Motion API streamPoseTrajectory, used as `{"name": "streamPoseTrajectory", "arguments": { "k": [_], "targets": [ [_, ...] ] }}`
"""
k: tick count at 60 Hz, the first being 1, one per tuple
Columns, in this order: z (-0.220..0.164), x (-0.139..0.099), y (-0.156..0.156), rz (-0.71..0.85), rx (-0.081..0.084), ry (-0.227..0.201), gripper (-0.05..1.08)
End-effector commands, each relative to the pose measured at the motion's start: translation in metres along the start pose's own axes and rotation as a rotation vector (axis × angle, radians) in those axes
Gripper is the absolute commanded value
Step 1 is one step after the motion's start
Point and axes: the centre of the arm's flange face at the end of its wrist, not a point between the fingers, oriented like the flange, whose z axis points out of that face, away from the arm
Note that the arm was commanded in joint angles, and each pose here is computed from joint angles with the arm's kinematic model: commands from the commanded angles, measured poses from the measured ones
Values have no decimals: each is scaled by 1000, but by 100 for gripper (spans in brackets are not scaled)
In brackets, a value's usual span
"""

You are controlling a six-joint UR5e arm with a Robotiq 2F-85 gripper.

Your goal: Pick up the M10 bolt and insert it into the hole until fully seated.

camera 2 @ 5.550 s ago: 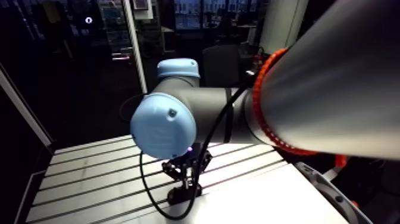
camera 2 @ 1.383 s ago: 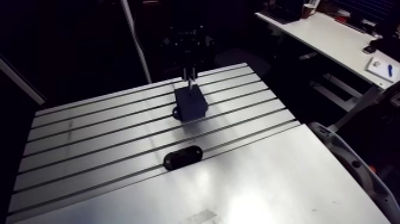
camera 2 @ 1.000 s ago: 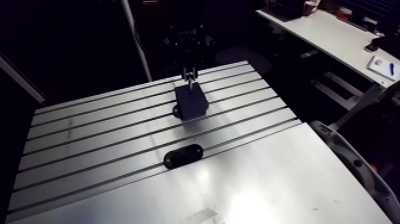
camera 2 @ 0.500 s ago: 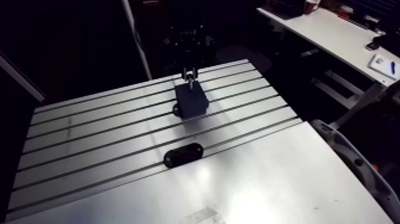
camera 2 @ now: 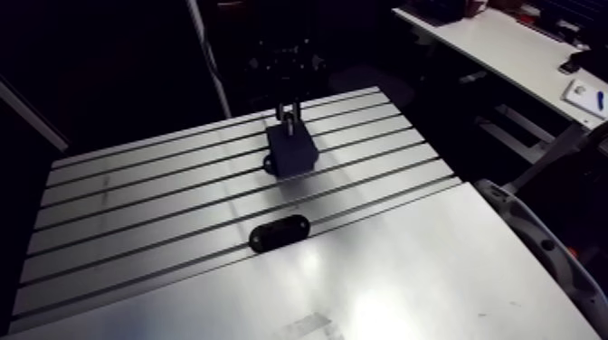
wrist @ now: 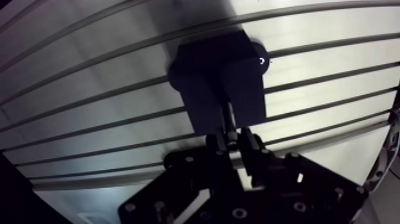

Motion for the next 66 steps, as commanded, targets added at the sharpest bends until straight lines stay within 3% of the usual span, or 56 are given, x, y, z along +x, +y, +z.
{"name": "streamPoseTrajectory", "arguments": {
  "k": [1, 11, 22, 51, 53, 54, 55, 56, 57, 62, 66],
  "targets": [
    [1, 0, -2, -3, -1, -1, 108],
    [5, 2, -2, -1, 0, -8, 108],
    [4, 4, -1, -3, -6, 17, 108],
    [11, 5, -1, -3, -4, 3, 106],
    [11, 5, -2, -4, -6, 5, 101],
    [12, 5, -2, -4, -8, 6, 89],
    [12, 5, -2, -4, -11, 5, 57],
    [12, 5, -2, -4, -11, 5, 57],
    [12, 4, -3, -5, -14, 8, 3],
    [11, 1, -9, -14, -18, 22, 0],
    [8, 3, -10, -21, -30, 61, 0]
  ]
}}
